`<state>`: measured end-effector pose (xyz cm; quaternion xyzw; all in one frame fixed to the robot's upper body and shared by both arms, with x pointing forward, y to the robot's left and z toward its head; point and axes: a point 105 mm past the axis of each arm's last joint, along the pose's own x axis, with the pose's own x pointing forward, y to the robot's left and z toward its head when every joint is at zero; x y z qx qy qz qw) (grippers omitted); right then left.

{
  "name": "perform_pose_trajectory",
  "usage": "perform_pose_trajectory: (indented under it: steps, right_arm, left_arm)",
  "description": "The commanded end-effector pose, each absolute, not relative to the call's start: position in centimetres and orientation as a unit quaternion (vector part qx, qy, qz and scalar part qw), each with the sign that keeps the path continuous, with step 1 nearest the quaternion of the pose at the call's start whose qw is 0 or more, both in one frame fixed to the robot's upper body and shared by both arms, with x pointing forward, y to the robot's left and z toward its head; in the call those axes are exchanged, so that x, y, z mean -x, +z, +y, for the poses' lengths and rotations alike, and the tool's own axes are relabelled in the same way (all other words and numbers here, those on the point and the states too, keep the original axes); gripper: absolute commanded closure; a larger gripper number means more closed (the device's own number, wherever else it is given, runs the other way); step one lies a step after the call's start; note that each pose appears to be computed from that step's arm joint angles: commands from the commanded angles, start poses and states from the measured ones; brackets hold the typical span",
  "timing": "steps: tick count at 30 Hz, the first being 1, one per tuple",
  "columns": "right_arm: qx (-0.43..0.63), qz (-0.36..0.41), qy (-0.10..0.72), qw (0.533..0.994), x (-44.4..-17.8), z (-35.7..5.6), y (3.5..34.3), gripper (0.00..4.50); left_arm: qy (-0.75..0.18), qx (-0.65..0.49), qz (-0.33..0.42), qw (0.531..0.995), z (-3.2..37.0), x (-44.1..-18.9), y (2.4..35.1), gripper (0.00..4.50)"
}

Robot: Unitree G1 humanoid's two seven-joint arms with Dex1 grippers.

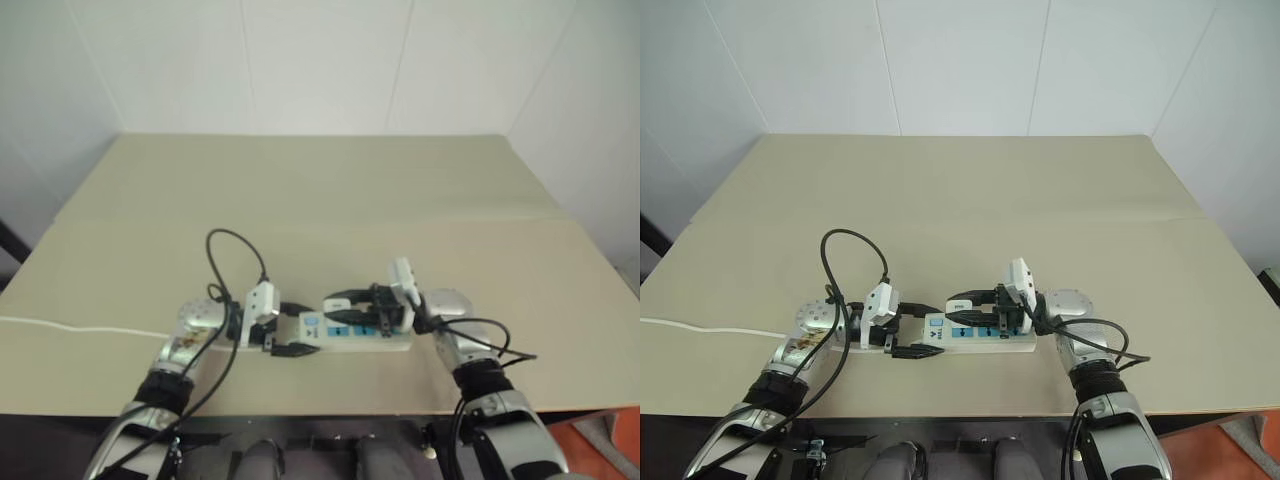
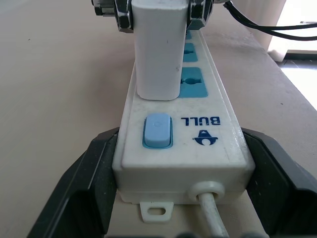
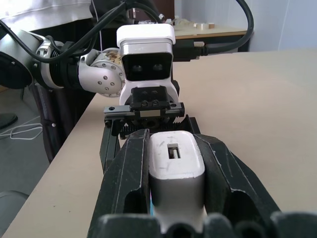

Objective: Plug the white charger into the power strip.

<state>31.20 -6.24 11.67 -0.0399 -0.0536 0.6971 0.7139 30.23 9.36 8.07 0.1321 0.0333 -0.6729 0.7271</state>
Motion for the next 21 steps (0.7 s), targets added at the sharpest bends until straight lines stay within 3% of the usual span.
perform_pose_trajectory:
  steps: [1,16,21]
  right_arm:
    - [0.046,0.049,0.705,0.706,-30.45,-5.94,7.8,3.34]
    - [0.033,0.055,0.683,0.728,-30.55,-6.13,7.06,3.34]
    - [0.043,0.022,0.672,0.739,-30.65,-6.11,7.44,1.74]
  left_arm:
    - [-0.68,-0.135,0.03,0.72,9.08,-29.92,8.15,1.24]
    - [-0.679,-0.128,0.027,0.723,9.09,-29.91,8.33,1.24]
    - [-0.678,-0.129,0.028,0.723,9.16,-29.92,8.28,1.24]
